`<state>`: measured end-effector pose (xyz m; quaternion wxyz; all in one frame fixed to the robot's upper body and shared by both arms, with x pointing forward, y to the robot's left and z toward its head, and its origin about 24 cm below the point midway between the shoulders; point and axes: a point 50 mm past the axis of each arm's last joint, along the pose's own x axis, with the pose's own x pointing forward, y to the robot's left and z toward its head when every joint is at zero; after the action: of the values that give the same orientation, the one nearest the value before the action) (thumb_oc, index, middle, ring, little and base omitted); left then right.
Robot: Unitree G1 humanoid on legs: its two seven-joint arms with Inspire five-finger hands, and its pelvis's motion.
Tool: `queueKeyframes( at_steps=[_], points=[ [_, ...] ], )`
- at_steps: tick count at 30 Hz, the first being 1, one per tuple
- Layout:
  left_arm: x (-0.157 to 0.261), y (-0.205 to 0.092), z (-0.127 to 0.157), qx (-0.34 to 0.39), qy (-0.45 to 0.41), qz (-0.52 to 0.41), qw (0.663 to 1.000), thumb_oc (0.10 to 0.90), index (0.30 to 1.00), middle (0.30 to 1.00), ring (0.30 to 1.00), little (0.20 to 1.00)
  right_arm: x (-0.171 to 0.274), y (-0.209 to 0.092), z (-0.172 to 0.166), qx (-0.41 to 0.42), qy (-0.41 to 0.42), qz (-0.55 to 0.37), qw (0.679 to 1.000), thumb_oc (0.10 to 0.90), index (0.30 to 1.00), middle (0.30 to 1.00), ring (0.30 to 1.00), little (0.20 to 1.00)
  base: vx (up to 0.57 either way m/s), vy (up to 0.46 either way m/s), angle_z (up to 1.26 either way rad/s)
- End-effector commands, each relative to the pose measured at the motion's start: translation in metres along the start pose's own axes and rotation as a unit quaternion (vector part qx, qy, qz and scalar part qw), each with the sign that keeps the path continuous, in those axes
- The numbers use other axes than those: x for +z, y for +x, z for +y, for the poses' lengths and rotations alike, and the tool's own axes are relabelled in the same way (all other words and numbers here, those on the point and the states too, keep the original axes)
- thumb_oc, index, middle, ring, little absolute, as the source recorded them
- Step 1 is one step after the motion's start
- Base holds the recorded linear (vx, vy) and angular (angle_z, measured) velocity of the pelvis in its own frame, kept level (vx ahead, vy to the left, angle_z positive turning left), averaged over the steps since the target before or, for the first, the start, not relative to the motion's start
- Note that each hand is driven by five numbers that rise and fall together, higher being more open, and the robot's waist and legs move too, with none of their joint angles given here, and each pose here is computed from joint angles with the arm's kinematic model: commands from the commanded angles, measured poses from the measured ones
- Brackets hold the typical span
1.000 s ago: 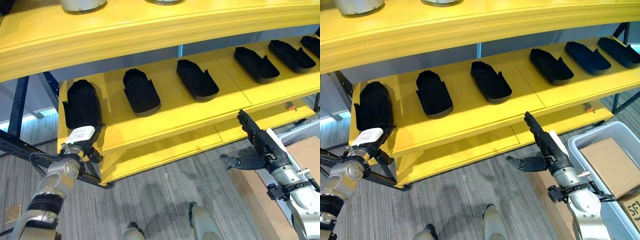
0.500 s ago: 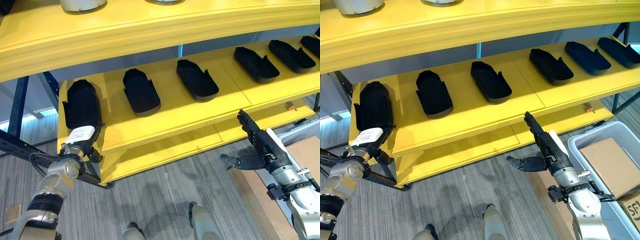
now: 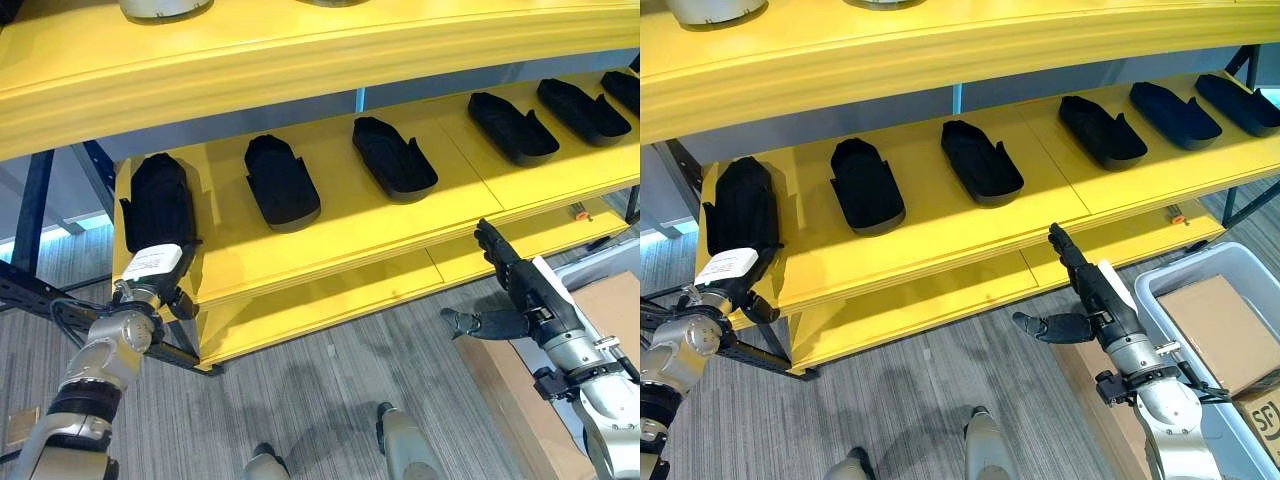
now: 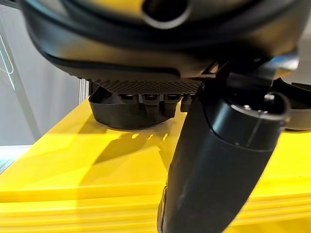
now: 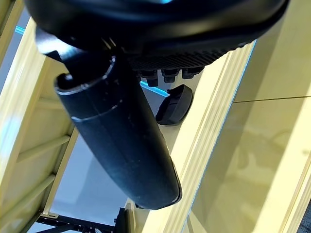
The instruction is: Move parts from the plastic box to the shelf.
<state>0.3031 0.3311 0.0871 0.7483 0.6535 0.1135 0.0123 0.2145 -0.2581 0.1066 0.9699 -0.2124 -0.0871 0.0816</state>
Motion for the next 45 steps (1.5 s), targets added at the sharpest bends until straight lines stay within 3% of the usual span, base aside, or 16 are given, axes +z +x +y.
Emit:
queueKeyframes(
  at_steps=[1, 16, 23, 32, 35, 36, 40, 41, 42, 45],
  points=[
    [0.001, 0.003, 0.066, 0.123, 0.026, -0.022, 0.992, 0.9, 1.0, 1.0, 1.0, 1.0, 0.043, 0.006, -0.015, -0.016, -0.039, -0.117, 0.992, 0.9, 1.0, 1.0, 1.0, 1.0, 0.0, 0.0, 0.0],
    [0.036, -0.007, 0.066, 0.151, -0.024, -0.101, 0.983, 0.9, 1.0, 1.0, 1.0, 1.0, 0.041, 0.005, -0.016, -0.024, -0.031, -0.115, 0.993, 0.9, 1.0, 1.0, 1.0, 1.0, 0.0, 0.0, 0.0],
    [0.046, -0.025, 0.059, 0.147, -0.069, -0.141, 0.977, 0.9, 1.0, 1.0, 1.0, 1.0, 0.039, 0.005, -0.018, -0.035, -0.03, -0.109, 0.993, 0.9, 1.0, 1.0, 1.0, 1.0, 0.0, 0.0, 0.0],
    [0.059, -0.071, 0.034, 0.093, -0.195, -0.217, 0.952, 0.9, 1.0, 1.0, 1.0, 1.0, 0.041, 0.005, -0.018, -0.044, -0.015, -0.119, 0.992, 0.9, 1.0, 1.0, 1.0, 1.0, 0.0, 0.0, 0.0],
    [0.06, -0.086, 0.027, 0.095, -0.277, -0.234, 0.927, 0.9, 1.0, 1.0, 1.0, 1.0, 0.044, 0.006, -0.016, -0.04, -0.012, -0.133, 0.99, 0.9, 1.0, 1.0, 1.0, 1.0, 0.01, -0.045, 0.06],
    [0.055, -0.104, 0.007, 0.074, -0.434, -0.238, 0.865, 0.9, 1.0, 1.0, 1.0, 1.0, 0.045, 0.008, -0.008, -0.028, -0.003, -0.148, 0.989, 0.9, 1.0, 1.0, 1.0, 1.0, 0.02, -0.079, 0.12],
    [0.057, -0.113, -0.018, 0.036, -0.55, -0.224, 0.804, 0.9, 1.0, 1.0, 1.0, 1.0, 0.044, 0.01, 0.0, -0.019, 0.003, -0.149, 0.989, 0.9, 1.0, 1.0, 1.0, 1.0, 0.01, -0.063, 0.15],
    [0.06, -0.119, -0.035, 0.019, -0.619, -0.208, 0.757, 0.9, 1.0, 1.0, 1.0, 1.0, 0.041, 0.009, 0.006, -0.009, 0.011, -0.147, 0.989, 0.9, 1.0, 1.0, 1.0, 1.0, 0.01, -0.069, 0.24],
    [0.06, -0.119, -0.035, 0.019, -0.62, -0.208, 0.756, 0.9, 1.0, 1.0, 1.0, 1.0, 0.041, 0.009, 0.006, -0.009, 0.011, -0.147, 0.989, 0.9, 1.0, 1.0, 1.0, 1.0, 0.02, -0.078, 0.2],
    [0.065, -0.126, -0.05, 0.003, -0.676, -0.192, 0.712, 0.9, 1.0, 1.0, 1.0, 1.0, 0.037, 0.008, 0.013, 0.004, 0.025, -0.14, 0.99, 0.9, 1.0, 1.0, 1.0, 1.0, -0.01, -0.125, 0.13]
  ],
)
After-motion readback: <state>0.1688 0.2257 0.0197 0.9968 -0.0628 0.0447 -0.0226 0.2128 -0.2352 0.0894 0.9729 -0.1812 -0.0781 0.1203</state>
